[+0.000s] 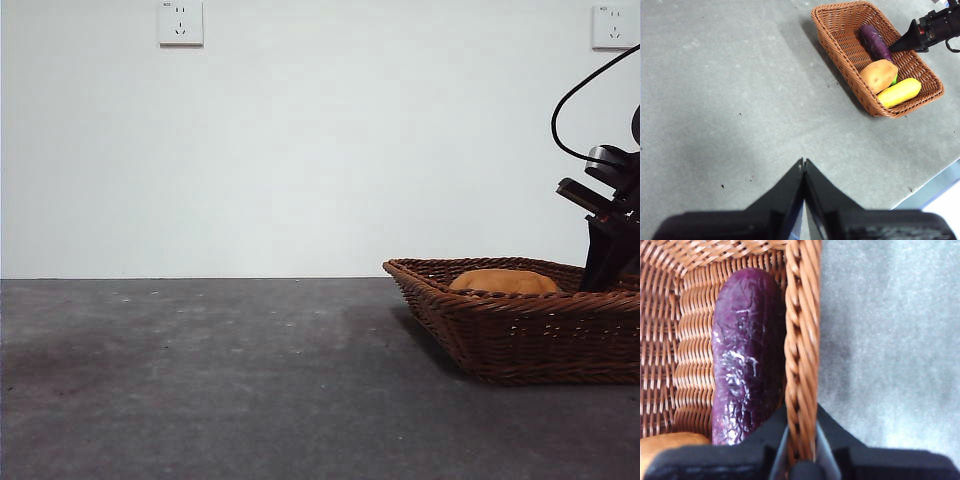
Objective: Help me put the vegetables on the table into the basket
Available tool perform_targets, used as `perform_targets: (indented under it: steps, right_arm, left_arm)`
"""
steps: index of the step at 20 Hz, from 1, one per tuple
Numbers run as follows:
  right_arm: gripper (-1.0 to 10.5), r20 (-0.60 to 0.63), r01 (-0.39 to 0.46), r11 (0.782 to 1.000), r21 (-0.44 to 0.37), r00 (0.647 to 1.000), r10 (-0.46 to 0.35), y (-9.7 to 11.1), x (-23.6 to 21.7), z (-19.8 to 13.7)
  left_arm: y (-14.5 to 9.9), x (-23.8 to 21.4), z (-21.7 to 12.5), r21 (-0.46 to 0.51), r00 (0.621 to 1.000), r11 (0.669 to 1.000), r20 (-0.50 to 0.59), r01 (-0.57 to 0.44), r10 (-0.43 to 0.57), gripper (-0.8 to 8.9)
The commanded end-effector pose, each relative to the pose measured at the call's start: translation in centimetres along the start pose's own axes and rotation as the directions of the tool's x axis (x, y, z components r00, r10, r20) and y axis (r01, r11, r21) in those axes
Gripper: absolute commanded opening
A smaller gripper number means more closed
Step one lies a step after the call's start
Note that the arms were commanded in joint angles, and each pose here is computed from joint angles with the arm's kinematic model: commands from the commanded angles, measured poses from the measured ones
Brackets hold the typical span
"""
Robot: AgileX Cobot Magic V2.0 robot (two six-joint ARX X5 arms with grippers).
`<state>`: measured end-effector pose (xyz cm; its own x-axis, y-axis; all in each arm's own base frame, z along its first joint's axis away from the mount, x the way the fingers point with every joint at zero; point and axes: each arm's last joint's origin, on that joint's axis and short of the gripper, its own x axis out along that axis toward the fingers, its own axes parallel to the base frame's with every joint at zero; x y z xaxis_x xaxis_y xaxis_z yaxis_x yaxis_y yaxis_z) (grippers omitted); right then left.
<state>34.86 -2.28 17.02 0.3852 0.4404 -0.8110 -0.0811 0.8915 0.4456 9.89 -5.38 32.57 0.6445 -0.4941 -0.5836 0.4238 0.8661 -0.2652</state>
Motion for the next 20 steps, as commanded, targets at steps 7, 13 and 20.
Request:
perform_targets:
  steps: [7, 13, 20]
  right_arm:
    - [4.1, 0.055, 0.0, 0.999, -0.044, 0.999, 0.002, 1.3, -2.5, 1.5]
    - [3.9, 0.006, -0.025, 0.994, -0.109, 1.0, 0.026, 7.6, -13.1, -1.3]
    - [0.5, -0.01, -0.059, 0.974, -0.218, 0.998, 0.058, 12.8, -20.0, -8.0]
  left_arm:
    - [0.0, 0.1, 0.2, 0.019, 1.0, 1.0, 0.024, -0.001, 0.0, -0.08]
    - [0.0, 0.1, 0.3, 0.034, 1.0, 0.999, 0.028, 0.0, -0.001, -0.08]
    - [0.0, 0.1, 0.3, 0.056, 0.999, 0.998, 0.034, 0.004, -0.006, -0.08]
